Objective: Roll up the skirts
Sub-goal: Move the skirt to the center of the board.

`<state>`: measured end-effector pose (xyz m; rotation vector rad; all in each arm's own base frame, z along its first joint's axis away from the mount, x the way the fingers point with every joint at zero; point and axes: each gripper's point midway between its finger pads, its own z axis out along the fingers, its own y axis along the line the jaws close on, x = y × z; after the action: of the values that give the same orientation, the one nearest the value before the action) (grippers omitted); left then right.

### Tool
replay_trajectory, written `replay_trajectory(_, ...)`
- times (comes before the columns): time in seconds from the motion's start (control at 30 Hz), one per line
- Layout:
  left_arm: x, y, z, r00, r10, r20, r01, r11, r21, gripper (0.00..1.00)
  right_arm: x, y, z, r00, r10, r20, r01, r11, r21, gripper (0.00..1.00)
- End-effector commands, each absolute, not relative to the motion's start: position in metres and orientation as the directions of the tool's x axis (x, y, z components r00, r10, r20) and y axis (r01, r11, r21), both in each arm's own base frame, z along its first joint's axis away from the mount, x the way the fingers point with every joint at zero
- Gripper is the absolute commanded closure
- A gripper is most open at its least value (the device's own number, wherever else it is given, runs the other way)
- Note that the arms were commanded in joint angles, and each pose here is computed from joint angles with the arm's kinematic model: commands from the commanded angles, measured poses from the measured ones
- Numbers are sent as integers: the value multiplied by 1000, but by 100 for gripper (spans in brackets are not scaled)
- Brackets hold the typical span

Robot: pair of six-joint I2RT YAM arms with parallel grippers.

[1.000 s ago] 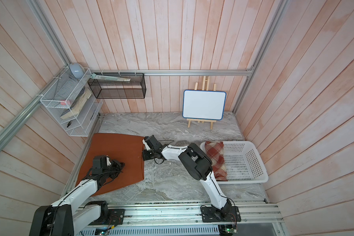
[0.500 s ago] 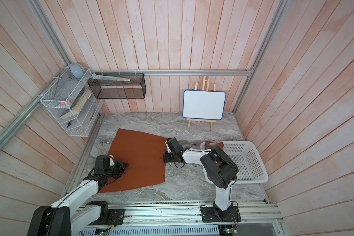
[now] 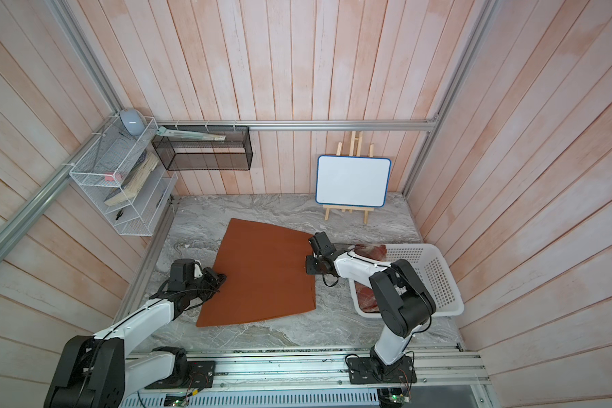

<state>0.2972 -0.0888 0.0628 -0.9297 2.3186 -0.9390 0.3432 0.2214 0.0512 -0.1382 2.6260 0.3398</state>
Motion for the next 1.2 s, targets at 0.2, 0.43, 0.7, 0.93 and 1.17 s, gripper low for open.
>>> replay_trajectory(0.2,276,-72,79,-633,-741,-224,-433,578,-692,95,344,214,100,-799,-132,-587,-189,981,36,59)
replay_trajectory(0.43,202,-62,73,-525,-850,-32,-645,422,-637,94,281,198,87,-861,-127,-493,-176,983,53,58)
replay_trajectory(0.7,130,-49,48,-355,-930,97,-812,256,-525,69,219,196,63,-919,-130,-373,-173,981,85,54)
replay_trajectory(0.93,117,-55,9,-325,-928,182,-888,234,-396,68,197,192,53,-938,-105,-330,-154,980,125,46)
replay_trajectory(1.17,125,-34,14,-273,-959,73,-891,224,-394,66,195,192,50,-939,-94,-332,-149,978,145,45)
